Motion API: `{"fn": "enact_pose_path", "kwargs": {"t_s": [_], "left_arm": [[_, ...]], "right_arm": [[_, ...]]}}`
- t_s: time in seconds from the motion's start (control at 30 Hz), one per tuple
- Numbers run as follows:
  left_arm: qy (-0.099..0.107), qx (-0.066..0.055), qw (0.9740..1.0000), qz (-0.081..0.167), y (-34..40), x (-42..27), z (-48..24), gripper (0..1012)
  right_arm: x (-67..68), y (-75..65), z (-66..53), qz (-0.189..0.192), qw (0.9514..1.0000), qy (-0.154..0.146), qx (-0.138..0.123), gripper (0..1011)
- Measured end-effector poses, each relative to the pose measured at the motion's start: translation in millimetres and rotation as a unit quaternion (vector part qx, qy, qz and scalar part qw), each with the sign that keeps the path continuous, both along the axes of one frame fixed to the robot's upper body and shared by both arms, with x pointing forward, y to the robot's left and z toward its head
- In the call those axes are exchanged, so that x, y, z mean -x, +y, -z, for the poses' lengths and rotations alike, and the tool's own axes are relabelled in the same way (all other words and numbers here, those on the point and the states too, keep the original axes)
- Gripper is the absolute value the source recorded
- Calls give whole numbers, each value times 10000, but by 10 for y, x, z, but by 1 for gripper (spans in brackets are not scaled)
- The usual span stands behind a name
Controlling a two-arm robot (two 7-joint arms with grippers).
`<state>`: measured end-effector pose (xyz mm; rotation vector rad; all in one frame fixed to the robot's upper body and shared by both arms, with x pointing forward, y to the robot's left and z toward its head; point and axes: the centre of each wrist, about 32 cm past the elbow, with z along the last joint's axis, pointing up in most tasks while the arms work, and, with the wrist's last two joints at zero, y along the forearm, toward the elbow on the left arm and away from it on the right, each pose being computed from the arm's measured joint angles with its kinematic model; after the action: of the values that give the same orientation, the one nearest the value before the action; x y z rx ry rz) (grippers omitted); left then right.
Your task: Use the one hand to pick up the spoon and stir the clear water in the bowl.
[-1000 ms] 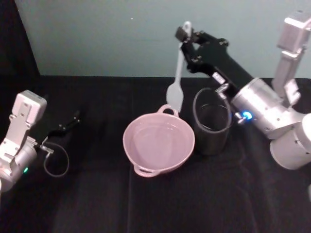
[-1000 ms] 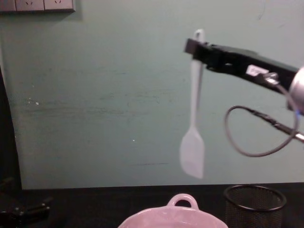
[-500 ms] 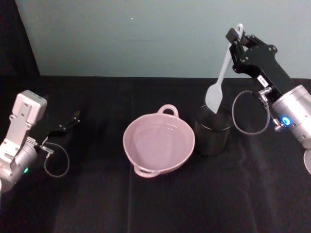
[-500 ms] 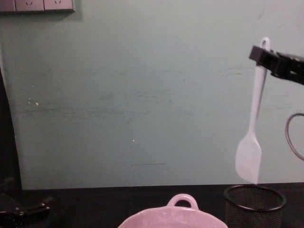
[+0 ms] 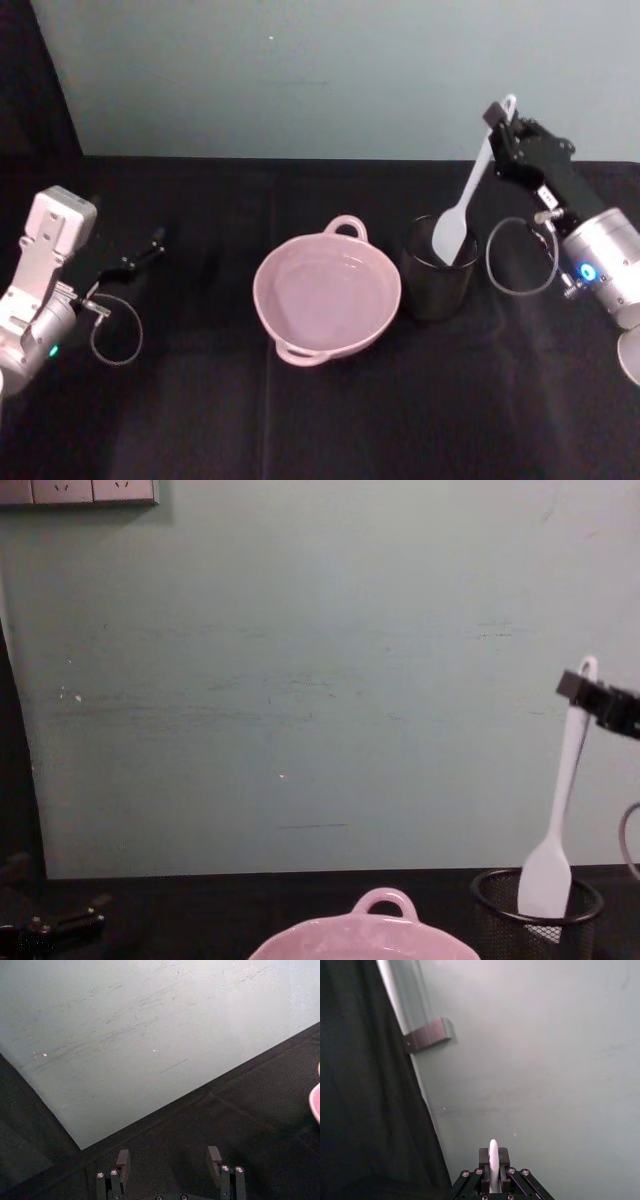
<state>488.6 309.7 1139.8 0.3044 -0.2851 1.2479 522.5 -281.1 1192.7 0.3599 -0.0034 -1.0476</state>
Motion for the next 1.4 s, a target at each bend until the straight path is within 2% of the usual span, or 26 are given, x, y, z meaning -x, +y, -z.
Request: {"fn": "enact_pose_path", "kwargs": {"t_s": [0.23,0.53,0.93,1.2,1.27,1.3,1.4], "left_arm": [[0,0,10000,0,0,0,0,1011],[0,0,10000,0,0,0,0,1011],[0,0,10000,0,0,0,0,1011],[1,0,10000,0,0,0,0,1011],[0,0,10000,0,0,0,0,1011],[0,0,10000,0,0,0,0,1011],[0,0,10000,0,0,0,0,1011]], "right_arm": [[-73,-26,206,-39,9990,336,-288,118],[-162,0,432,-200,9942,703,-785,118],[-176,52,522,-244,9910,964,-894,118],[-177,32,578,-198,9873,1103,-1126,118],[-177,28,580,-197,9870,1112,-1144,137],[-177,23,579,-193,9868,1119,-1150,187],[-172,19,572,-178,9866,1122,-1169,242]]}}
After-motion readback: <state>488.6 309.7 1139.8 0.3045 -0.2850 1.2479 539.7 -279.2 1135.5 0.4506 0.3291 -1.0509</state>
